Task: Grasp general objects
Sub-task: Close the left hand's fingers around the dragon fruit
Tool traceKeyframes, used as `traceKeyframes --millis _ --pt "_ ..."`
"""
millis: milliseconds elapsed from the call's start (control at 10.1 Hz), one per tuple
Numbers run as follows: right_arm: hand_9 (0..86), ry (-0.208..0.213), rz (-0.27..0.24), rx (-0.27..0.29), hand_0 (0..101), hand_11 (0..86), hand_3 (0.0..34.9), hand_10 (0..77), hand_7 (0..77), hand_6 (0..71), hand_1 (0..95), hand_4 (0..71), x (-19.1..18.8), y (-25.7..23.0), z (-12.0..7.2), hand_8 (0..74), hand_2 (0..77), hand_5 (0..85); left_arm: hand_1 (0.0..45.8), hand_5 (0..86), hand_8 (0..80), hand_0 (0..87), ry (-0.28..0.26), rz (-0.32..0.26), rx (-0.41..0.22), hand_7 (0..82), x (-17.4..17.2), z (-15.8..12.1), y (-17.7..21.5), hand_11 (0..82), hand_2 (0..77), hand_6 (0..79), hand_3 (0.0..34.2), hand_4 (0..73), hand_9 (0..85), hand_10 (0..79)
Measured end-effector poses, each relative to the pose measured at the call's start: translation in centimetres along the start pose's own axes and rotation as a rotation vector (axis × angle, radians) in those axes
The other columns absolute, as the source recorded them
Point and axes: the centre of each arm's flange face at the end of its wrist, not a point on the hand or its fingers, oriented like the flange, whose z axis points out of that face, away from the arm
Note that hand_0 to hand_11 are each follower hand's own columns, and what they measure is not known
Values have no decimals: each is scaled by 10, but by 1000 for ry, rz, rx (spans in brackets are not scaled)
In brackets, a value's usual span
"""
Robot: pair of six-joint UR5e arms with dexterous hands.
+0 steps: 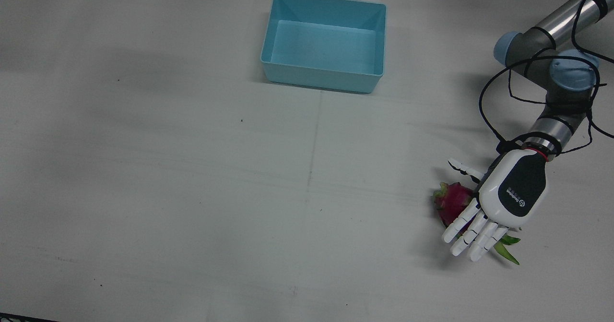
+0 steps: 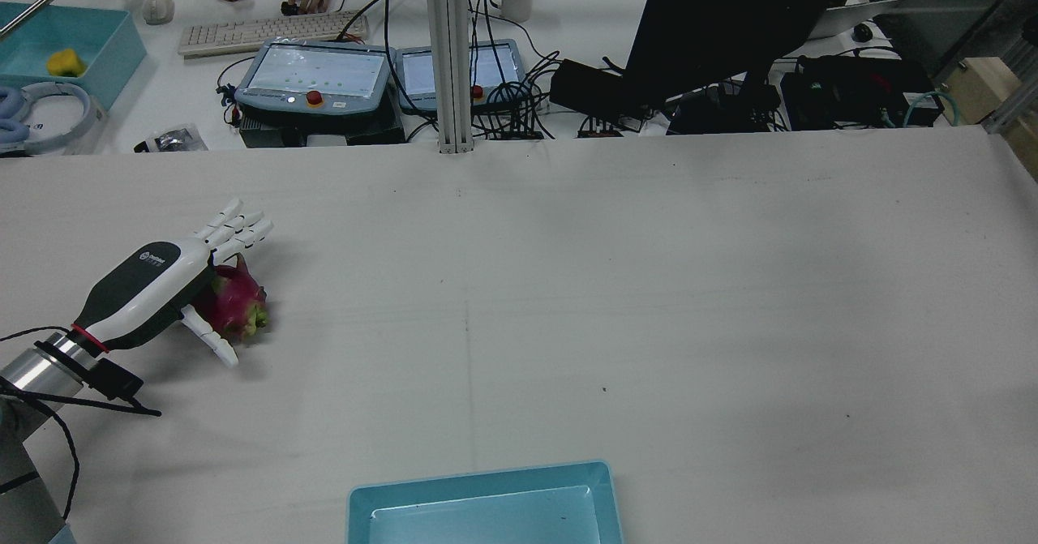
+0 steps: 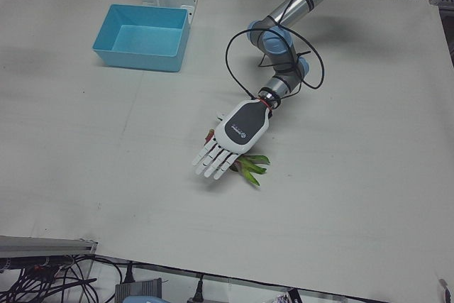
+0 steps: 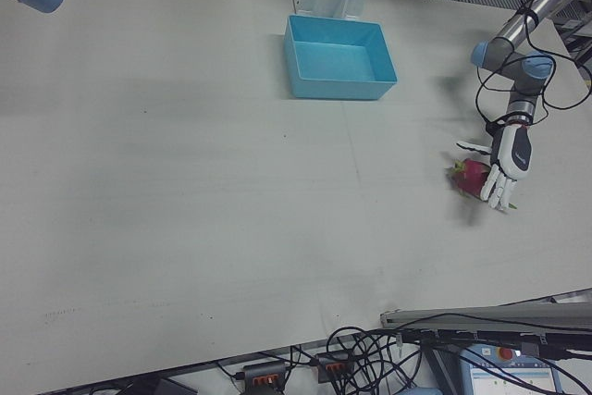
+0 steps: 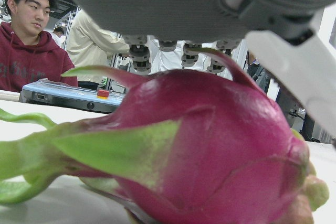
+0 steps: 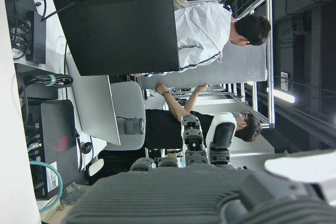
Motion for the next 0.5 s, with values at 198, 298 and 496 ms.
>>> traceKeyframes --millis 198,298,496 --pt "11 0 0 0 0 5 0 0 0 0 54 0 0 0 0 0 16 736 0 27 22 542 2 21 0 120 -2 0 0 65 5 27 0 65 16 147" --pt "11 0 0 0 0 5 0 0 0 0 54 0 0 0 0 0 16 736 0 27 16 545 1 26 0 114 -3 0 0 65 5 27 0 71 16 147" --pt "11 0 0 0 0 5 0 0 0 0 54 0 0 0 0 0 16 736 0 27 22 529 -5 34 0 114 -6 -1 -1 76 5 27 0 142 22 147"
